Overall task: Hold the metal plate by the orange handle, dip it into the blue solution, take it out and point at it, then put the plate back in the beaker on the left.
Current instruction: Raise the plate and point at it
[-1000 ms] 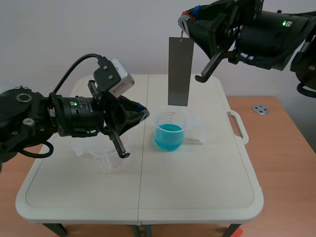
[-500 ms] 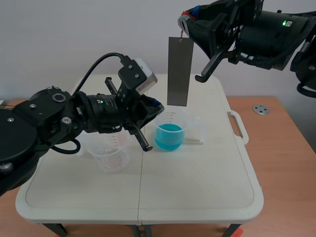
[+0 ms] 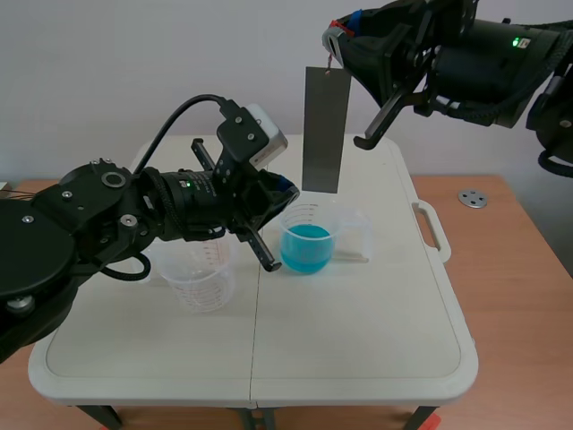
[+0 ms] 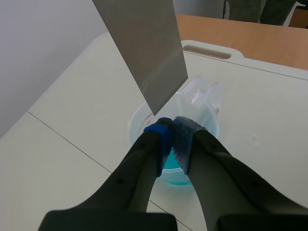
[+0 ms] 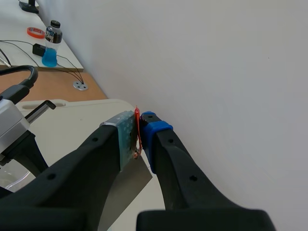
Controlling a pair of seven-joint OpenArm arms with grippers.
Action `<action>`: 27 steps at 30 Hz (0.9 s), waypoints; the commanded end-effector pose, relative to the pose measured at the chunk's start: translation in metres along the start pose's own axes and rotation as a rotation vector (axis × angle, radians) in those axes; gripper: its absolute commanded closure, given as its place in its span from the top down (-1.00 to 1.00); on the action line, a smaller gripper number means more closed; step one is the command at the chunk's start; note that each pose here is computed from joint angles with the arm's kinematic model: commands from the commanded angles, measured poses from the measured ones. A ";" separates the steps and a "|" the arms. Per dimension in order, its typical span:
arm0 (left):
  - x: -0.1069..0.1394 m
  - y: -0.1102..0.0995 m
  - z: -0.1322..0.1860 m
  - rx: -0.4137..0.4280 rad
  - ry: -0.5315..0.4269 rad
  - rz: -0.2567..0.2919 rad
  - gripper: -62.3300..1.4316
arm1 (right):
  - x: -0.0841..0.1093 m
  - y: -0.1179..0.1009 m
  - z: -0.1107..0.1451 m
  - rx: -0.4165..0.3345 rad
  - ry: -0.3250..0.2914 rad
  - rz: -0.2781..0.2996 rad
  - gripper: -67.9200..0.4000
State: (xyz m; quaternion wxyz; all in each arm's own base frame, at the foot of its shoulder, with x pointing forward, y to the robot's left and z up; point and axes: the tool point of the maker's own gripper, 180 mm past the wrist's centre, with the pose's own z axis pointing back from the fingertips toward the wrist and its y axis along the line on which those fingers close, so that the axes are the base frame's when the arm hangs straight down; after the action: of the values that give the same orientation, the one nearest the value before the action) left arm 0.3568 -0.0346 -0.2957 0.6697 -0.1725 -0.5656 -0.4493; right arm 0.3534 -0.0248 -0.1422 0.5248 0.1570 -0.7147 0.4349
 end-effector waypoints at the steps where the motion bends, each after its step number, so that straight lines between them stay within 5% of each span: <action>1: 0.014 0.008 -0.001 0.014 -0.040 -0.010 -0.91 | 0.018 -0.007 -0.002 -0.008 -0.055 0.019 -0.95; 12: 0.002 0.017 0.019 0.055 -0.039 -0.020 -0.91 | 0.018 -0.007 -0.002 -0.008 -0.056 0.019 -0.95; 27: -0.018 0.047 0.168 0.181 0.022 -0.038 -0.91 | 0.023 -0.009 -0.002 -0.009 -0.079 0.024 -0.95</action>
State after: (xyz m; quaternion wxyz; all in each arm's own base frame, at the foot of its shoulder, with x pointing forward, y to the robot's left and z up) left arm 0.2955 0.1181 -0.2509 0.6798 -0.0942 -0.5959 -0.4171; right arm 0.3522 -0.0241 -0.1395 0.5188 0.1608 -0.7191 0.4334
